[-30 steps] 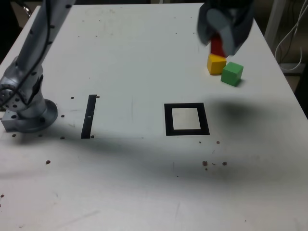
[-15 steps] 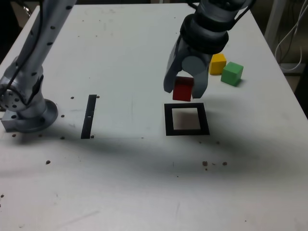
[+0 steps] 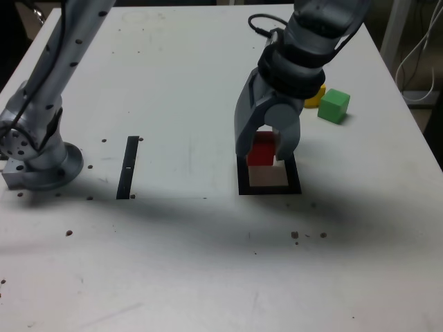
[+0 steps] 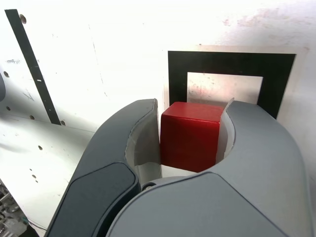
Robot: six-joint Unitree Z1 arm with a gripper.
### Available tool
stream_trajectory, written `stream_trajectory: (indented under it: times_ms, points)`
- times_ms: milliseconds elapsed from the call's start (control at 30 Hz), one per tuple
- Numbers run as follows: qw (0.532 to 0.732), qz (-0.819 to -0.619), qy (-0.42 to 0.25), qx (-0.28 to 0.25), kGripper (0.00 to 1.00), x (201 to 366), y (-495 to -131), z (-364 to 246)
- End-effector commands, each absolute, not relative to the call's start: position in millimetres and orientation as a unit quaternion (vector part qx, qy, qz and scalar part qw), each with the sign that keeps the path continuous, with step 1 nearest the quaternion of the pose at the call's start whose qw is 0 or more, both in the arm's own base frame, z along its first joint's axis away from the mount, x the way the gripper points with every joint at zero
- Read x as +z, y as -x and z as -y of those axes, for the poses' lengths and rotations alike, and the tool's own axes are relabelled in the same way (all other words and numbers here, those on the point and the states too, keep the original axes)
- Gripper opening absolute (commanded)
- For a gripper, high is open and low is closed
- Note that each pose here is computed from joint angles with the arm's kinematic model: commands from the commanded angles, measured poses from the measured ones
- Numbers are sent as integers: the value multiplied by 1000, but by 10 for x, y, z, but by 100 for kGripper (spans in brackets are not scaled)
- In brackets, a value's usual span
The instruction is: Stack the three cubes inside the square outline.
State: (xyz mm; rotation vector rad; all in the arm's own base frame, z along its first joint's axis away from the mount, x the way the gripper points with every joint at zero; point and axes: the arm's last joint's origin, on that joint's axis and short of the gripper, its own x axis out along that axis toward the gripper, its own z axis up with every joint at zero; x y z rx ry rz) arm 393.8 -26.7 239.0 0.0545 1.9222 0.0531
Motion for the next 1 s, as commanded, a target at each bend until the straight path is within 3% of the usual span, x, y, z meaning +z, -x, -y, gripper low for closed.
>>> stream_trajectory:
  times_ms: [0, 233, 433, 700, 967]
  points:
    - [570, -821, -23, 23, 25, 2326, -3947, 272]
    - [573, -818, -35, 29, 34, 2194, -3956, 278]
    - [577, -815, -41, 32, 57, 2157, -3962, 272]
    - [583, -811, -45, 26, 96, 2199, -3955, 277]
    - [602, -797, -46, 17, 100, 2432, -3826, 277]
